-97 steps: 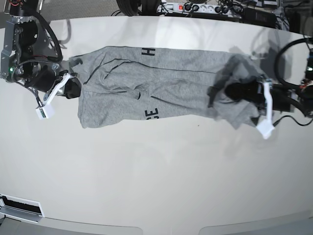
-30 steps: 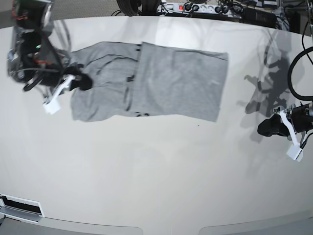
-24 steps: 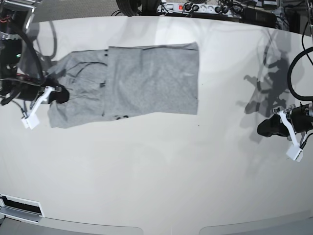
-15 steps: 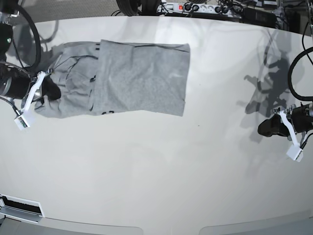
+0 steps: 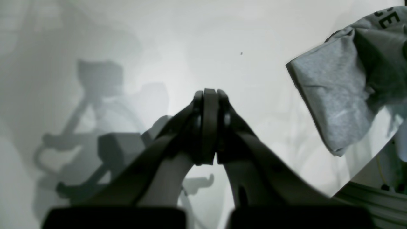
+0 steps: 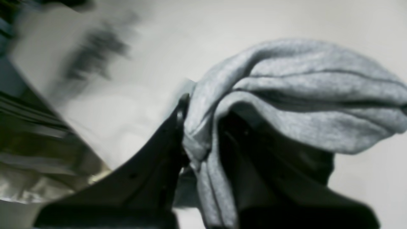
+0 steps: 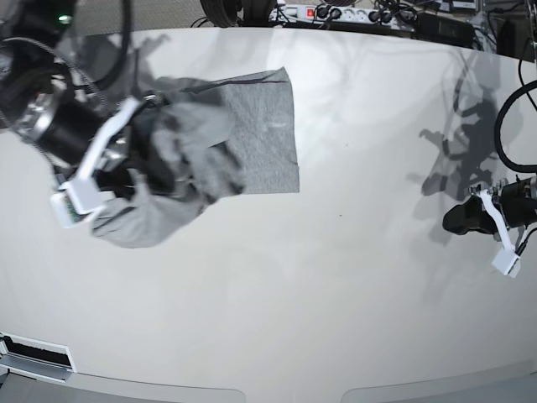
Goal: Layout the t-shirt on the table in an organized manner, then fold the t-shirt properly
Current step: 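Fold the held end over the stack with both grippers and release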
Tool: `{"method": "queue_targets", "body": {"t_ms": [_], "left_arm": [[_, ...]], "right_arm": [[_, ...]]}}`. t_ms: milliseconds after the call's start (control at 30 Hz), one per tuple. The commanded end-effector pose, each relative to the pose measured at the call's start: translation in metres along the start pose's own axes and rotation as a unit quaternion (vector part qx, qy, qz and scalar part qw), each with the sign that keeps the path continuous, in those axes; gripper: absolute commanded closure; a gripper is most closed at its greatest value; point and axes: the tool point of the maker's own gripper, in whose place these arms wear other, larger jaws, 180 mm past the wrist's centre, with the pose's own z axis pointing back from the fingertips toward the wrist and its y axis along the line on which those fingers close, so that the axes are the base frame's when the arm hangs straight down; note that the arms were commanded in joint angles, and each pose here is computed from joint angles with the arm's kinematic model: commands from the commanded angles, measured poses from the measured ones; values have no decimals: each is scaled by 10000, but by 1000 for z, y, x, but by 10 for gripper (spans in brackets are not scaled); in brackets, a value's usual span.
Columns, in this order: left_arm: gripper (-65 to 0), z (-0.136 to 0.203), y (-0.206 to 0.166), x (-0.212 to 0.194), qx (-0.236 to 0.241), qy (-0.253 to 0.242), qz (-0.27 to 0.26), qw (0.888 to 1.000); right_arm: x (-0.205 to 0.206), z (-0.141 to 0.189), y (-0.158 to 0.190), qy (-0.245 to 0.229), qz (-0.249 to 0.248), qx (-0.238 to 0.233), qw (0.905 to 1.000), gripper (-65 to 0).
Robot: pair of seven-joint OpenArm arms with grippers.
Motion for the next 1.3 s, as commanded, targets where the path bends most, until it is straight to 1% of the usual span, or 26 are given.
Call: {"method": "queue_targets", "body": {"t_ms": [0, 67, 133, 200, 300, 333, 367, 433, 467, 500, 533, 600, 633, 667, 733, 800, 867, 933, 967, 1000, 1033, 1100, 1133, 1200, 1267], "left_arm": [[0, 9, 2, 21, 21, -287, -117, 9995], [0, 9, 2, 21, 21, -287, -117, 9995], [0, 9, 2, 21, 21, -287, -117, 9995], [0, 9, 2, 21, 21, -287, -117, 9995], [0, 9, 2, 21, 21, -287, -117, 9995], [0, 9, 2, 21, 21, -287, -117, 9995], [0, 9, 2, 21, 21, -287, -117, 9995], [0, 9, 2, 21, 20, -287, -116, 9995], [0, 9, 2, 21, 18, -290, -116, 9995], [0, 9, 2, 21, 15, -293, -115, 9995], [0, 9, 2, 21, 14, -294, -114, 9995], [0, 9, 2, 21, 12, -295, -115, 9995], [0, 9, 2, 21, 11, -293, -116, 9995], [0, 9, 2, 21, 7, -289, -128, 9995], [0, 9, 1, 21, -21, -289, -166, 9994], [0, 9, -2, 21, -100, -290, -197, 9993], [0, 9, -13, 20, -383, -277, -256, 9986], [0, 10, -26, 20, -754, -291, -198, 9965], [0, 11, -32, 21, -928, -302, -123, 9952], [0, 13, -39, 22, -1109, -315, -48, 9933], [0, 14, -45, 24, -1276, -347, 2, 9912], [0, 16, -61, 26, -1630, -367, 41, 9859], [0, 15, -70, 26, -1790, -346, 12, 9832], [0, 7, -94, 23, -2101, -229, -149, 9773], [0, -6, -125, 15, -2442, -38, -382, 9690]], "right_arm": [[15, -5, 14, -337, 64, 257, 9991, 0], [11, -22, 30, -285, -94, 531, 9981, 0], [0, -41, 44, -88, -233, 765, 9968, 0], [-11, -60, 59, 69, -366, 1084, 9934, 0], [-17, -84, 90, 64, -572, 1755, 9828, 0], [-16, -92, 101, 79, -547, 1983, 9786, -13], [-16, -98, 110, 148, -453, 2147, 9755, -123], [-12, -105, 123, 294, -141, 2380, 9707, -365], [-6, -106, 129, 306, -12, 2482, 9682, -448], [-1, -106, 134, 346, 32, 2592, 9652, -489], [4, -102, 140, 388, 201, 2764, 9601, -495], [11, -93, 148, 453, 651, 3016, 9501, -493], [20, -90, 149, 316, 742, 3042, 9492, -493], [26, -88, 148, 241, 858, 2983, 9503, -493], [32, -89, 137, 214, 1017, 2724, 9566, -493], [29, -91, 119, 331, 1070, 2384, 9647, -493], [22, -90, 96, 509, 1093, 1996, 9724, -493], [22, -89, 74, 498, 1080, 1607, 9798, -482], [24, -88, 64, 440, 1077, 1417, 9830, -444], [26, -88, 54, 397, 1085, 1229, 9857, -373], [27, -87, 46, 375, 1114, 1050, 9875, -271], [28, -87, 31, 353, 1211, 757, 9891, -17], [29, -88, 25, 320, 1260, 638, 9895, 0], [36, -91, 13, 148, 1341, 459, 9898, 0], [37, -97, -4, 216, 1456, 237, 9888, 0]]}}
